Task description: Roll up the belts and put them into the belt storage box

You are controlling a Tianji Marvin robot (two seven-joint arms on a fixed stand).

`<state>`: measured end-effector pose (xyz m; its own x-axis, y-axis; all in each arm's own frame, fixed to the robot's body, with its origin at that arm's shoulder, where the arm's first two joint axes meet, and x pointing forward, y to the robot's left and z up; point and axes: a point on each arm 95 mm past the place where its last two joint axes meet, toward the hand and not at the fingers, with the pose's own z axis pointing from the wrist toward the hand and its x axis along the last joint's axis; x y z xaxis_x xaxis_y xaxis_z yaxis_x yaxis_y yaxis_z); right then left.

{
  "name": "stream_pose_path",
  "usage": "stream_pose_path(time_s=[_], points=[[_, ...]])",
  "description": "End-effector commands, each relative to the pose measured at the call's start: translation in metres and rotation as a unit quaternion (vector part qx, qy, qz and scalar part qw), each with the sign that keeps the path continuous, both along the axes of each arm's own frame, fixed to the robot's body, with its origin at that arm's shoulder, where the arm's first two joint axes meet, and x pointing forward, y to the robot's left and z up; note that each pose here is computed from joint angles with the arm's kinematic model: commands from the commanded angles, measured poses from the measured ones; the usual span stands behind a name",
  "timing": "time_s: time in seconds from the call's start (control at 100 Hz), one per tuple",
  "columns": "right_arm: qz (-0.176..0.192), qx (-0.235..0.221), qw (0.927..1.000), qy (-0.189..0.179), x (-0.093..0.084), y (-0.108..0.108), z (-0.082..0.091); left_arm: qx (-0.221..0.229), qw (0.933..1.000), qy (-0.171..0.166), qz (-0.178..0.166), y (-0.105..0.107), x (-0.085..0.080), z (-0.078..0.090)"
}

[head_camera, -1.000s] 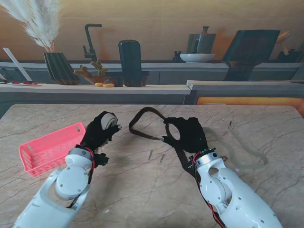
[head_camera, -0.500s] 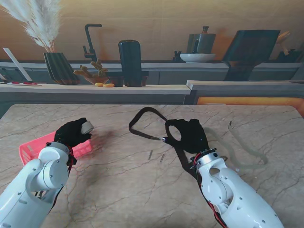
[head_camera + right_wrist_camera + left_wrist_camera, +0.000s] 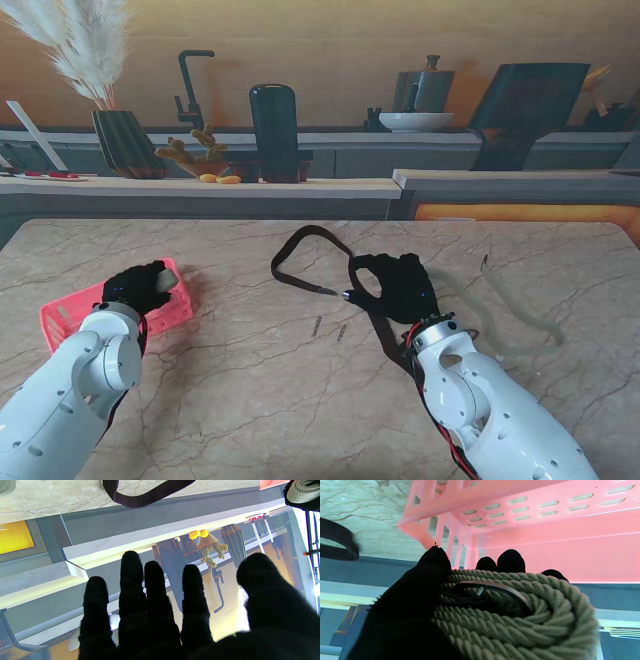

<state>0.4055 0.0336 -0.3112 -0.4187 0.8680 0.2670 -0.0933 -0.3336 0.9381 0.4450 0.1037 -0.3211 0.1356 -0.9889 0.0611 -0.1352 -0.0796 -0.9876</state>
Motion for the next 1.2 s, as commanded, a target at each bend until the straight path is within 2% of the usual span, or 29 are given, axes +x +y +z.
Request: stream_pose_path(time_s=[0.0, 0.11, 0.34, 0.59, 0.94, 1.19], points=[[0.000, 0.001, 1.0000, 0.003, -0.001, 0.002, -0.001, 0.000, 1.0000, 0.005, 0.002, 0.002, 0.004, 0.000], [-0.002, 0.000, 1.0000, 0.005, 0.000, 0.002, -0.001, 0.024, 0.9996, 0.009, -0.008, 0.007, 0.010, -0.006], [-0.003, -0.001, 1.0000, 0.006, 0.000, 0.002, -0.001, 0.056, 0.9979, -0.004, -0.032, 0.013, 0.021, -0.017], [-0.003, -0.002, 1.0000, 0.009, 0.001, 0.002, -0.002, 0.070, 0.9969, -0.009, -0.036, 0.015, 0.027, -0.030], [-0.006, -0.002, 0.9999, 0.008, 0.000, 0.001, -0.005, 0.037, 0.9993, 0.009, -0.005, 0.008, 0.030, -0.048], [-0.007, 0.000, 0.9999, 0.009, 0.000, 0.001, -0.006, 0.030, 0.9992, 0.022, 0.013, 0.013, 0.029, -0.057]])
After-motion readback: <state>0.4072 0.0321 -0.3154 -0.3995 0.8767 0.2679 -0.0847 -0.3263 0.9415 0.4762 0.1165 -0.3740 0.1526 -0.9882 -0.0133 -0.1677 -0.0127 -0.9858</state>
